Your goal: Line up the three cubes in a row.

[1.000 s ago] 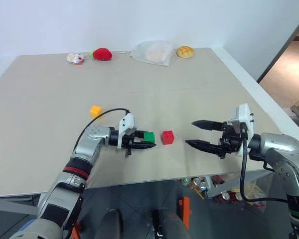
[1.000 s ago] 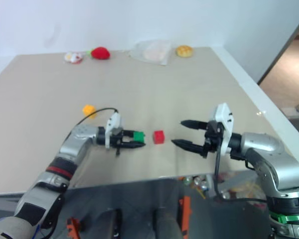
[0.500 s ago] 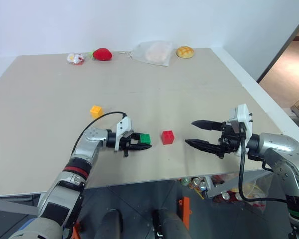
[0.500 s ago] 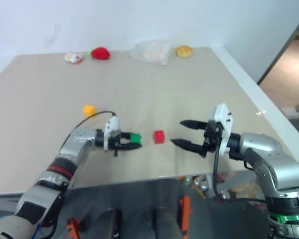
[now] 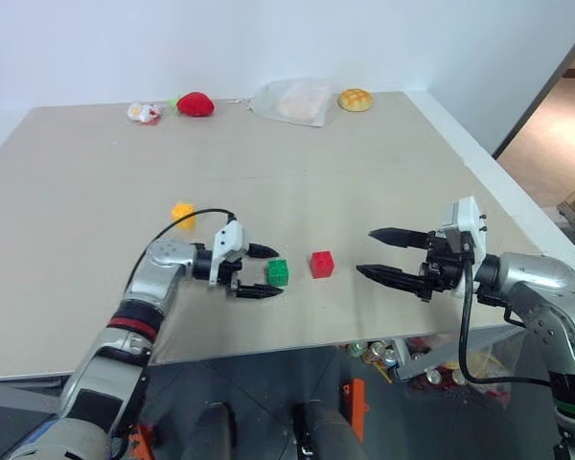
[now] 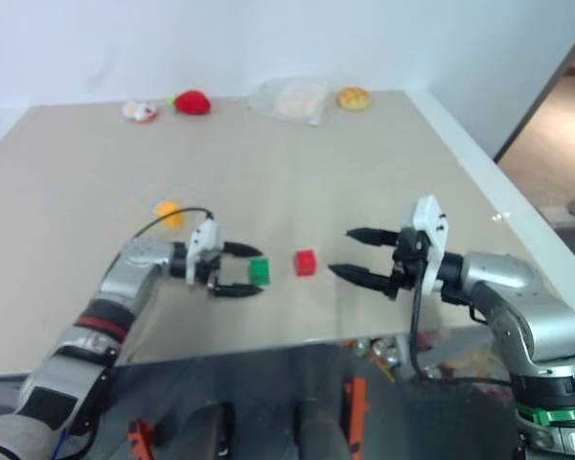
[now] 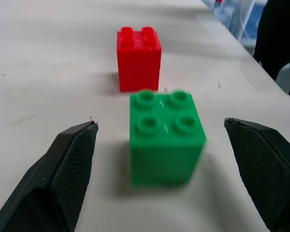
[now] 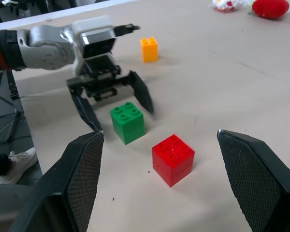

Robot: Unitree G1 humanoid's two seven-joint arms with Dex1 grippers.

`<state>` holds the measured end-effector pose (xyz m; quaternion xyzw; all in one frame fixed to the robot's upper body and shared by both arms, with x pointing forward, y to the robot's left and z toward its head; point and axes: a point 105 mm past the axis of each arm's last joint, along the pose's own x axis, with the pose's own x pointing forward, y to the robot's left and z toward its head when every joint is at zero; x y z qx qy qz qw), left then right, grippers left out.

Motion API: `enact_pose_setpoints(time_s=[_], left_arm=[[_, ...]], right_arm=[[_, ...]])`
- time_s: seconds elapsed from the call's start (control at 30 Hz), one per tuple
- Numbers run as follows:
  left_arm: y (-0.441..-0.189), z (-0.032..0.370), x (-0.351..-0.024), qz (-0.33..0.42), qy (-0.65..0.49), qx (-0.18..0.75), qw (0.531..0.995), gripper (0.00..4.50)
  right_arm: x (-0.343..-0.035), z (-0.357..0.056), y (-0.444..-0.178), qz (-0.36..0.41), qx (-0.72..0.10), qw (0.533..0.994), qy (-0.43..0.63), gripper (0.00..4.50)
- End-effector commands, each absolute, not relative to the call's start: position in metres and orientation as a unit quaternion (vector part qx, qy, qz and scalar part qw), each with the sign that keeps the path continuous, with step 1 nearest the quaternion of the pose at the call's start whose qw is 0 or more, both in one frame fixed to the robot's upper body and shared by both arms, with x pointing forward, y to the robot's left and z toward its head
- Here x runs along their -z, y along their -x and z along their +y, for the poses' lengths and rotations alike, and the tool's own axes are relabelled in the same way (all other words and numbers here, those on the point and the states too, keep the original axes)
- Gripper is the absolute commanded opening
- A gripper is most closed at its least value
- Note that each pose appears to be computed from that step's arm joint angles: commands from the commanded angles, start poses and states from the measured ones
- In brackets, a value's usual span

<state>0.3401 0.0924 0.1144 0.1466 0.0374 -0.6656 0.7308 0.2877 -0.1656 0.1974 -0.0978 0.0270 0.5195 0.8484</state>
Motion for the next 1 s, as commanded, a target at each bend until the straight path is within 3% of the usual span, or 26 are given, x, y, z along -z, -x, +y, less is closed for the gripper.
enact_pose_setpoints(time_s=[0.03,0.23,0.37,0.6,1.0], left_arm=[[-0.334,0.121,-0.129,0.030,-0.166,0.652,0.739,4.41],[-0.338,0.181,-0.145,0.039,-0.167,0.557,0.812,4.41],[-0.341,0.202,-0.160,0.018,-0.116,0.482,0.868,4.41],[-0.364,0.236,-0.150,0.009,-0.077,0.320,0.944,4.41],[-0.386,0.222,-0.120,0.042,-0.079,0.265,0.960,4.41]], right_arm=[[-0.212,-0.167,-0.289,0.008,-0.525,0.843,0.115,3.89],[-0.218,-0.159,-0.291,-0.005,-0.540,0.832,0.123,3.89],[-0.225,-0.136,-0.308,-0.034,-0.517,0.847,0.119,3.89],[-0.223,-0.106,-0.326,-0.055,-0.496,0.857,0.130,3.89],[-0.231,-0.101,-0.325,-0.072,-0.499,0.854,0.128,3.89]])
